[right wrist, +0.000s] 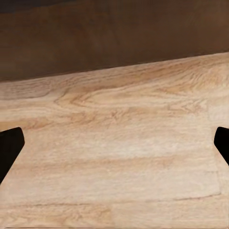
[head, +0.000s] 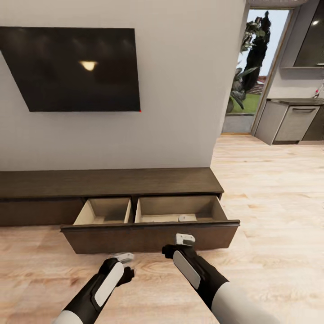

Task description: Place each of the two pumpkins and all three candles from the living room inside a cabinet in the living room (use any cabinet), then make sure every cabinet is closed, and position the cauldron so it is next to a table in the living room.

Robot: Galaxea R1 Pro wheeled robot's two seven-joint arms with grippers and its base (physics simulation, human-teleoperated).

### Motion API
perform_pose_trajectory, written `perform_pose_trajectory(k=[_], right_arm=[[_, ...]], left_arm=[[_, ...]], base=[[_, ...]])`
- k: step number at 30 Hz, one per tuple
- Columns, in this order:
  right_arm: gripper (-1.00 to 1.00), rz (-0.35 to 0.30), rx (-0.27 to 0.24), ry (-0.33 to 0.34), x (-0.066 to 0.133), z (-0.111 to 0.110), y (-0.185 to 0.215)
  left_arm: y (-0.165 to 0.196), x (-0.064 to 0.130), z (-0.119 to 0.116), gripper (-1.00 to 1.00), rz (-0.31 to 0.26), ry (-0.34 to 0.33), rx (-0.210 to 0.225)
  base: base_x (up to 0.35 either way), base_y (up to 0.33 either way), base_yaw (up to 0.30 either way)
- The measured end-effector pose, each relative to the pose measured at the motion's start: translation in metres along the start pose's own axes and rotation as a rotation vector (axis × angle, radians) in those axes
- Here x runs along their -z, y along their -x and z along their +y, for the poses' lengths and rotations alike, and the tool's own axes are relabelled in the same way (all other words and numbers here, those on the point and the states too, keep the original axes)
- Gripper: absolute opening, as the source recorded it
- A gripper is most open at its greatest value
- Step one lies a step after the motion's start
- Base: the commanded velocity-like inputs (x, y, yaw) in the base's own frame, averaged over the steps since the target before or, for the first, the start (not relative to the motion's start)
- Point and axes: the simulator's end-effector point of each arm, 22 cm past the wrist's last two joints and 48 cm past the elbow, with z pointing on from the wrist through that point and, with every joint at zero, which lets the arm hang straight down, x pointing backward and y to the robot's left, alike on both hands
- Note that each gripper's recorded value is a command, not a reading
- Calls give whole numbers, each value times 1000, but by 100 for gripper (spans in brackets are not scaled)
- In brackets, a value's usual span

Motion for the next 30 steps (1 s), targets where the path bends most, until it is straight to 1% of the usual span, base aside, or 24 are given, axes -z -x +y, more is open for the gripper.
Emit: perform_pose_trajectory(k=[1,3,4,6,8,10,13,15,18,24,30], right_arm=[[100,4,-9,-4,-3,-4,-8],[100,22,-14,-24,-6,-13,-21],[100,24,-26,-45,-11,-22,-30],[100,24,-36,-47,-13,-27,-37],[100,25,-41,-31,-18,-27,-44],[100,15,-48,-19,-20,-28,-45],[100,-26,-72,-10,-22,-32,-39],[100,-36,-78,-9,-22,-32,-37],[100,-39,-82,-7,-22,-32,-37],[100,-42,-81,-8,-22,-33,-36],[100,-46,-77,-7,-22,-32,-35]], left_arm=[[-11,-11,7,100,9,12,25],[-25,-21,15,100,28,16,43],[-35,-29,20,100,41,12,53],[-33,-30,27,100,26,14,70],[-29,-33,33,100,7,20,86],[-28,-35,41,100,1,29,98],[-24,-39,69,100,-8,63,112],[-23,-42,80,100,-18,81,123],[-25,-47,96,100,-49,115,158],[-27,-51,103,100,-60,133,171],[-27,-51,101,100,-61,122,174]], base=[[-333,84,0],[-333,84,0],[-333,84,0],[-333,84,0],[-325,65,0],[-286,35,0],[-94,9,0],[-24,2,0],[-8,1,0],[-1,0,0],[-36,61,13]])
